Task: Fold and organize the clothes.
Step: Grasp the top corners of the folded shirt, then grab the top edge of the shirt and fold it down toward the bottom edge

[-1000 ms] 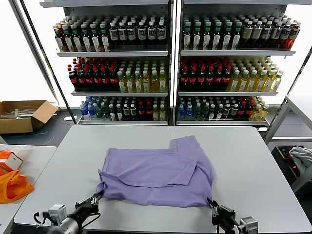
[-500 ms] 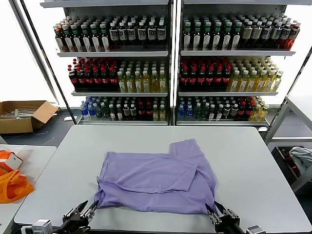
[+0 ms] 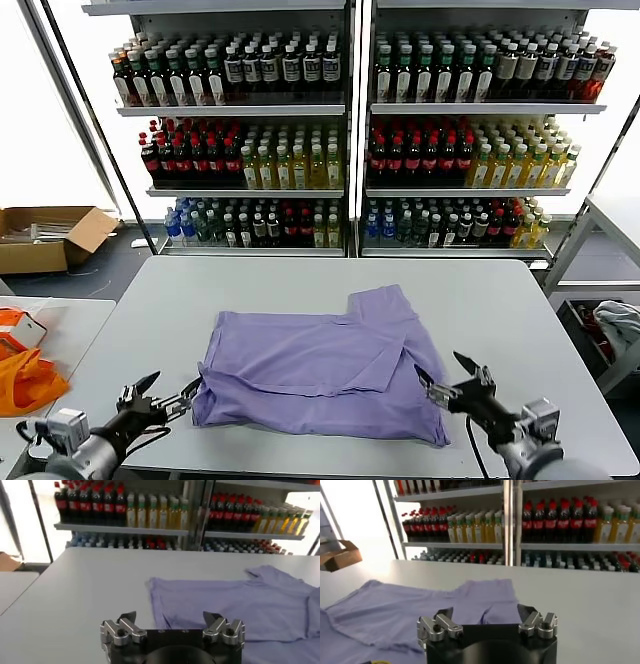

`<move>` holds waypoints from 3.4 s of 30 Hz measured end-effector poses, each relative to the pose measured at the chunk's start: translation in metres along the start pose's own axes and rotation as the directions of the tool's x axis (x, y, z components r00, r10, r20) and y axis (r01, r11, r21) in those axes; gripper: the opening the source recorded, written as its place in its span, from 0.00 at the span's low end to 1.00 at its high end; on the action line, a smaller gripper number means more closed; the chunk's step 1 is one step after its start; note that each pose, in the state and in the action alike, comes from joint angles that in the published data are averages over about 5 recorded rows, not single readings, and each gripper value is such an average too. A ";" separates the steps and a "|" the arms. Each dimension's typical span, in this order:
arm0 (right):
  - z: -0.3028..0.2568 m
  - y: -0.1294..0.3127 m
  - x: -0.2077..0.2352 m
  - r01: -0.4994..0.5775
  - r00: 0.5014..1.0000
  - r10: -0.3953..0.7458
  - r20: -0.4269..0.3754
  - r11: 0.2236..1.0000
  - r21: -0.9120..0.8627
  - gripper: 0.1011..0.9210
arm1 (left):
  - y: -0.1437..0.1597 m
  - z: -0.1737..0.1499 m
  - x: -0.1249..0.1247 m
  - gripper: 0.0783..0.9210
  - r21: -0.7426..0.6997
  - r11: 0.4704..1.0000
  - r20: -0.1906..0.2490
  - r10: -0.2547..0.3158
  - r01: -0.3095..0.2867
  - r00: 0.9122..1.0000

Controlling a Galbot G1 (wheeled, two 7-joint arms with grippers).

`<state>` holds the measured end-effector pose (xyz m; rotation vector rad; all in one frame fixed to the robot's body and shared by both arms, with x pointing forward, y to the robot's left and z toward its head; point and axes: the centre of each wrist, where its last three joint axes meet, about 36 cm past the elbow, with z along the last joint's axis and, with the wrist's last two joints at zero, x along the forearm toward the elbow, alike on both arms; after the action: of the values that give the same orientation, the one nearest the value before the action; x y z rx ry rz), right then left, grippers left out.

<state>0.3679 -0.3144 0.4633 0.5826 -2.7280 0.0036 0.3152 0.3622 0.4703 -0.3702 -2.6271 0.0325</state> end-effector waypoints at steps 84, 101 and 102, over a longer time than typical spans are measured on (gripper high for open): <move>-0.057 -0.031 -0.193 -0.001 0.995 -0.010 -0.100 0.993 -0.114 0.01 | 0.069 -0.050 -0.195 0.01 -0.059 0.983 -0.067 0.170 -0.174 0.983; -0.043 -0.007 -0.068 -0.040 0.999 0.034 -0.042 0.988 -0.149 0.01 | 0.048 -0.053 -0.119 0.01 -0.126 0.975 -0.011 0.183 -0.183 0.983; -0.042 -0.004 -0.060 -0.042 0.998 0.036 -0.041 0.988 -0.149 0.01 | 0.046 -0.051 -0.115 0.01 -0.127 0.975 -0.013 0.184 -0.184 0.983</move>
<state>0.4348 -0.2913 0.4826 0.4814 -2.6724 -0.1774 0.4480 0.3735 0.4587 -0.6568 -2.5926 -0.0756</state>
